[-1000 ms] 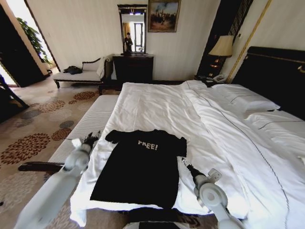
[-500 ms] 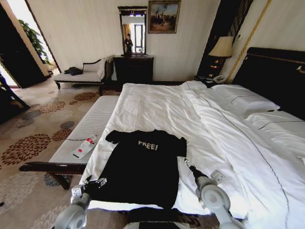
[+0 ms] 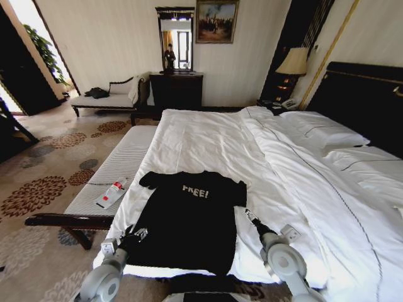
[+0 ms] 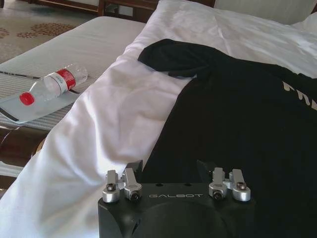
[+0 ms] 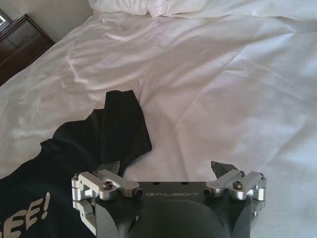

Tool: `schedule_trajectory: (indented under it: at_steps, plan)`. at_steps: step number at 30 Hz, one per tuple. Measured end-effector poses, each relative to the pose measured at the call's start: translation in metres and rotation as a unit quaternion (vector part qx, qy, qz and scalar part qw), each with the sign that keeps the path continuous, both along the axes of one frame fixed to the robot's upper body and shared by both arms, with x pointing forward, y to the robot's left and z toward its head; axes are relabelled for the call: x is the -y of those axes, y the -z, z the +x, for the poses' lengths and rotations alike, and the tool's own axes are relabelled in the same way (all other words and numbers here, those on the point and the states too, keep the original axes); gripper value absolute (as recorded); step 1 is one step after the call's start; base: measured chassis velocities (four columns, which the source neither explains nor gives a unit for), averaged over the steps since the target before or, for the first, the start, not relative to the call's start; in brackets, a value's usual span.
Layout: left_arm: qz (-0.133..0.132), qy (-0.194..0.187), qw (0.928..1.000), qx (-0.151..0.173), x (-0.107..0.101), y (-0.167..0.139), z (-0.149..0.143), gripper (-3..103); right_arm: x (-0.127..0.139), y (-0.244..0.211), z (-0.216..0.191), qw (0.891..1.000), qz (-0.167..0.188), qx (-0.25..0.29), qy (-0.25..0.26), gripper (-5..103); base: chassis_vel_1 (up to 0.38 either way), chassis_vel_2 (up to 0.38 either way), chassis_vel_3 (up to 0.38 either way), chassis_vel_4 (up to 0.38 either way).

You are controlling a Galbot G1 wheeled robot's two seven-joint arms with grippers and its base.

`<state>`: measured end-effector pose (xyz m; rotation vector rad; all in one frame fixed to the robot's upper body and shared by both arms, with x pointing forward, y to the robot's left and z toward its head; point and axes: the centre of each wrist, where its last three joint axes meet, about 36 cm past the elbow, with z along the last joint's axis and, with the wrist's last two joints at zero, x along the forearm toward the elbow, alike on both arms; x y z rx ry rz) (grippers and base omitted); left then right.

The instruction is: Fold the clothes on the bed.

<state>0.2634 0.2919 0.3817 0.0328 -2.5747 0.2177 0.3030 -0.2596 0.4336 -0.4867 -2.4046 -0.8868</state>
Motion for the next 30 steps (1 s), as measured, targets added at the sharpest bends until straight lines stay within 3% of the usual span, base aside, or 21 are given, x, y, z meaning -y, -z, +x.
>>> schedule_trajectory:
  at_steps: [6,10,16,19,21,25,27,30]
  plan:
    - [0.001,-0.003,1.0000,-0.008,-0.001,0.004,-0.003,49,0.001,0.000,0.000,1.000,-0.001,-0.001,0.002,100,0.000,0.000,0.000,0.000]
    - [0.004,-0.004,0.9998,-0.017,0.000,0.007,-0.009,34,0.001,0.000,-0.001,1.000,-0.001,-0.002,0.002,100,0.000,0.000,0.000,0.000]
    - [0.011,-0.006,0.9997,-0.021,-0.005,0.007,-0.012,40,0.001,0.001,-0.001,1.000,-0.001,-0.004,0.004,100,0.000,0.000,0.000,0.000]
    - [0.011,-0.008,0.9997,-0.021,-0.005,0.008,-0.011,32,0.001,0.002,-0.001,1.000,-0.001,-0.006,0.005,100,0.000,0.000,0.000,0.000]
    - [0.011,-0.008,0.9997,-0.021,-0.005,0.008,-0.011,32,0.000,0.002,-0.001,1.000,0.000,-0.006,0.005,100,0.000,0.000,0.000,0.000]
    - [0.008,-0.007,0.9998,-0.016,-0.003,0.006,-0.011,10,0.001,0.003,-0.001,1.000,-0.001,-0.007,0.005,100,0.000,0.000,0.000,0.000]
    - [0.008,-0.007,0.9998,-0.015,-0.003,0.005,-0.011,10,0.001,0.003,-0.001,1.000,-0.001,-0.008,0.005,100,0.000,0.000,0.000,0.000]
    - [0.006,-0.004,0.9999,-0.014,-0.002,0.001,-0.013,0,0.001,0.003,-0.001,1.000,-0.001,-0.008,0.006,100,0.000,0.000,0.000,0.000]
